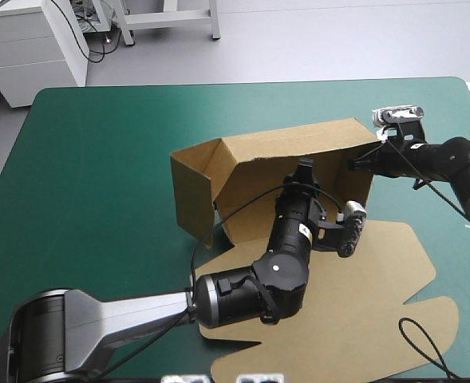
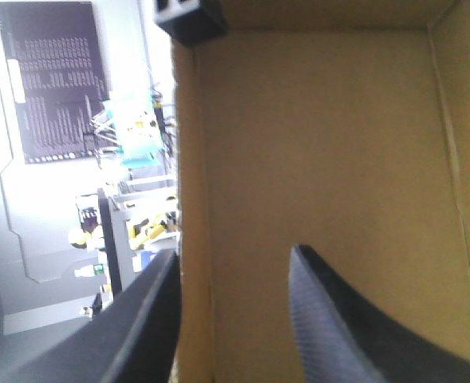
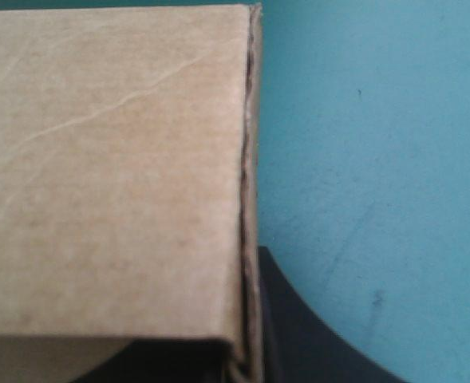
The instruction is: Fold the box
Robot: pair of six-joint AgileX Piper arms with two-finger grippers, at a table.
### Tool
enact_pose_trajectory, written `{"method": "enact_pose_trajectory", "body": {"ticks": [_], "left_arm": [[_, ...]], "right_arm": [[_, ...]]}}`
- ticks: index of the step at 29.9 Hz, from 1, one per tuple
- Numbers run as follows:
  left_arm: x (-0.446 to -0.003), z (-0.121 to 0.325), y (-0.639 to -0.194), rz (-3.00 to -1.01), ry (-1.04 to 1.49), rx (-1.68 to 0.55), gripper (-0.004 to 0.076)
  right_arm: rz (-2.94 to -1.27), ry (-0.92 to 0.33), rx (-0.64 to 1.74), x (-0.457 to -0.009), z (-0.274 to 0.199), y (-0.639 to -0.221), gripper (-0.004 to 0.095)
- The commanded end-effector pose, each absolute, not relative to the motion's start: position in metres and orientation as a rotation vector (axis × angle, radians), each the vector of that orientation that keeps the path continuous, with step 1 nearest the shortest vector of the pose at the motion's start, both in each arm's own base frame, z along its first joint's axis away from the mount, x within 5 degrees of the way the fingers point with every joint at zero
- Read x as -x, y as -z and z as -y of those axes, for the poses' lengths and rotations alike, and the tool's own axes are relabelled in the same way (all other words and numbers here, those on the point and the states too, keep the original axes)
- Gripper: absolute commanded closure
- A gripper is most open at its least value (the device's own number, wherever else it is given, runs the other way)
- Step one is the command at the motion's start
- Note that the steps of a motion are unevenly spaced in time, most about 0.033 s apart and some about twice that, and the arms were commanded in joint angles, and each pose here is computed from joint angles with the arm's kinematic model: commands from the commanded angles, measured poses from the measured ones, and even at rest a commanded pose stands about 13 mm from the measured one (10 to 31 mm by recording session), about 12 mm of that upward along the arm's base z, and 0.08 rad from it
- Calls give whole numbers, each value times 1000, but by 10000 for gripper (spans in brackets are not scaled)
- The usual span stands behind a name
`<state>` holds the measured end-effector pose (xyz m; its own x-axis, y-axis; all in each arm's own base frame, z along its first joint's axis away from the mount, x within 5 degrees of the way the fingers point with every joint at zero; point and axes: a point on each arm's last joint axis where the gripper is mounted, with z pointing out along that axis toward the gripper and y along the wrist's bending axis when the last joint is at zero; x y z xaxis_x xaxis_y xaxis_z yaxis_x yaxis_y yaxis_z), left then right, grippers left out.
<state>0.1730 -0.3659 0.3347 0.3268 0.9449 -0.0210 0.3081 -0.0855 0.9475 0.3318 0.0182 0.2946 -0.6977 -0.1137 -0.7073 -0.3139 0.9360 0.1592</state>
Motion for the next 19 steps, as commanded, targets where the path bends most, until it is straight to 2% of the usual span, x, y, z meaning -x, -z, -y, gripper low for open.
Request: {"method": "enact_pose_trajectory", "body": {"ticks": [1, 5, 10, 14, 19], "left_arm": [[-153, 353, -388, -1075, -760, -1419, 435], [-146, 340, -416, -1067, -672, -1291, 489], [-154, 301, -456, -1096, -559, -1137, 728], [-171, 260, -482, -1163, -526, -989, 724], [-195, 191, -506, -1343, -425, -785, 724]], "right_arm": [[-2393, -344, 314, -332, -17, -285, 911], [-2395, -347, 316, -332, -17, -285, 911], [-2399, -380, 326, -331, -22, -287, 911], [-2381, -401, 385, -333, -36, -299, 911], [-2351, -413, 379, -337, -57, -327, 908]]}}
